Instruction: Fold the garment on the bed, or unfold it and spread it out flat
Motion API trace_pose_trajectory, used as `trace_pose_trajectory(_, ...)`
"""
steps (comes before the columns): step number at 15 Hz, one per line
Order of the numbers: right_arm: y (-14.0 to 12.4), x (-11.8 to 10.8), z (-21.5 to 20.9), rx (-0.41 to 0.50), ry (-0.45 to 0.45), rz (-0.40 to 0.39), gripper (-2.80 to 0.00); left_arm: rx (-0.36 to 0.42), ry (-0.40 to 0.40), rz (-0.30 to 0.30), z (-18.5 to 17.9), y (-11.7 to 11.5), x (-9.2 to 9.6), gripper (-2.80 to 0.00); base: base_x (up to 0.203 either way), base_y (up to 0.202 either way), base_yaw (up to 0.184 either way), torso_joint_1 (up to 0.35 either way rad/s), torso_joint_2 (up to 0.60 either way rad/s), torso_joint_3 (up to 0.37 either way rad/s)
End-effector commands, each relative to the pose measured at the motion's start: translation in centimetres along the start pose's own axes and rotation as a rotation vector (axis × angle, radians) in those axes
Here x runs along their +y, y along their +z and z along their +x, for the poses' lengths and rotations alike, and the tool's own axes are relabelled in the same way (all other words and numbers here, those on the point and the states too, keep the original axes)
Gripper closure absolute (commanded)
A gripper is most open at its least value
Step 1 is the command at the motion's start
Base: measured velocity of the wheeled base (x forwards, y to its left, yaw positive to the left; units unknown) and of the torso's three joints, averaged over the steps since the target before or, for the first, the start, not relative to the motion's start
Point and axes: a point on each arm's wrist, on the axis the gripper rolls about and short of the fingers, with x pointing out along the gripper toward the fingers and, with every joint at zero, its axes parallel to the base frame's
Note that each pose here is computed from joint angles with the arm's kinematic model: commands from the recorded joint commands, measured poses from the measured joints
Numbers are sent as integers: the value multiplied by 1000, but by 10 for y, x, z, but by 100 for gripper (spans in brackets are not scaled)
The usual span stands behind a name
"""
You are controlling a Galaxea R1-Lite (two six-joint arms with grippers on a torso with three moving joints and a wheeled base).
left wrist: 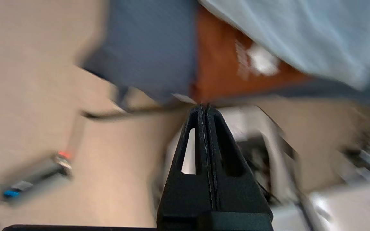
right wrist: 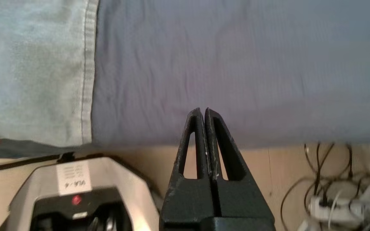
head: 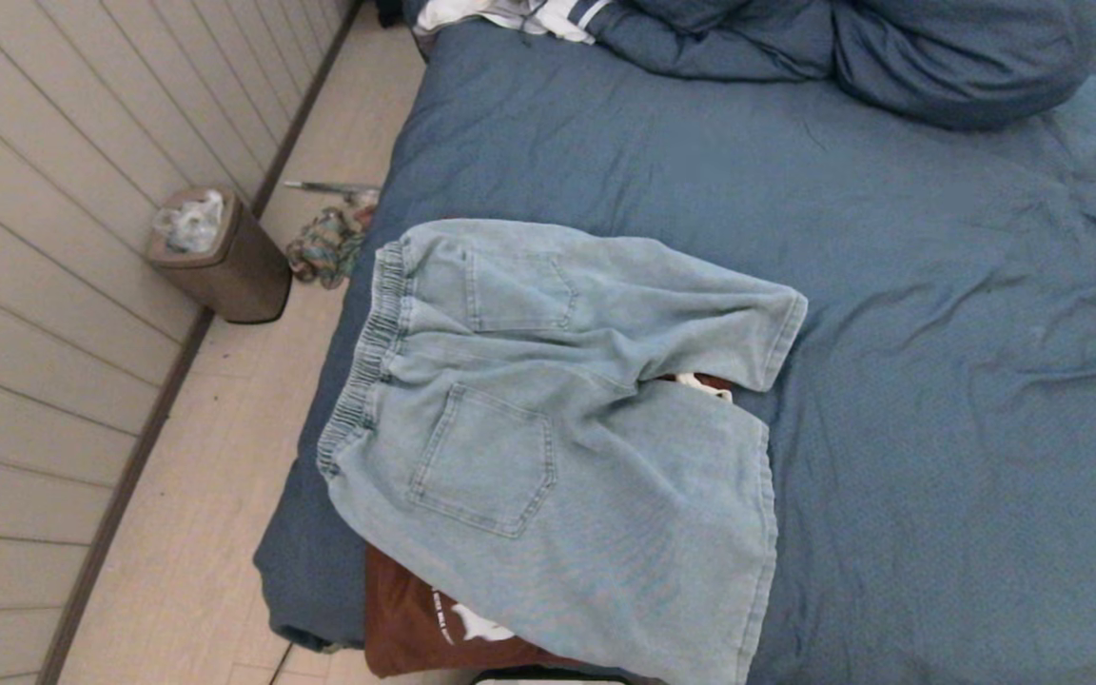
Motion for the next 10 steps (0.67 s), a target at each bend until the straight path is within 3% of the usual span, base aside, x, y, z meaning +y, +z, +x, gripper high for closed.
trace_pose_trajectory(1, -8, 0, 7, -38, 6, -24, 0, -181, 86, 55, -16, -11, -2, 0, 0, 0, 0, 0, 0, 0)
trace_pose_trajectory(2, -11, 0, 10, -41, 6, -55, 0, -244, 110, 74, -21, -15, -3, 0, 0, 0, 0, 0, 0, 0)
trace_pose_trajectory(4, -12, 1, 13, -71, 38, -120, 0, -270, 165, 88, -23, -17, -2, 0, 0, 0, 0, 0, 0, 0)
trace_pose_trajectory(7, -12, 4, 16, -124, 131, -150, 0, -255, 194, 232, -22, -18, -2, 0, 0, 0, 0, 0, 0, 0)
trace_pose_trajectory(8, -12, 4, 16, -126, 128, -140, 0, -245, 234, 231, -17, -23, 1, 0, 0, 0, 0, 0, 0, 0)
trace_pose_trajectory(10, -11, 4, 16, -127, 113, -101, 0, -343, 296, 209, -11, -23, 5, 0, 0, 0, 0, 0, 0, 0)
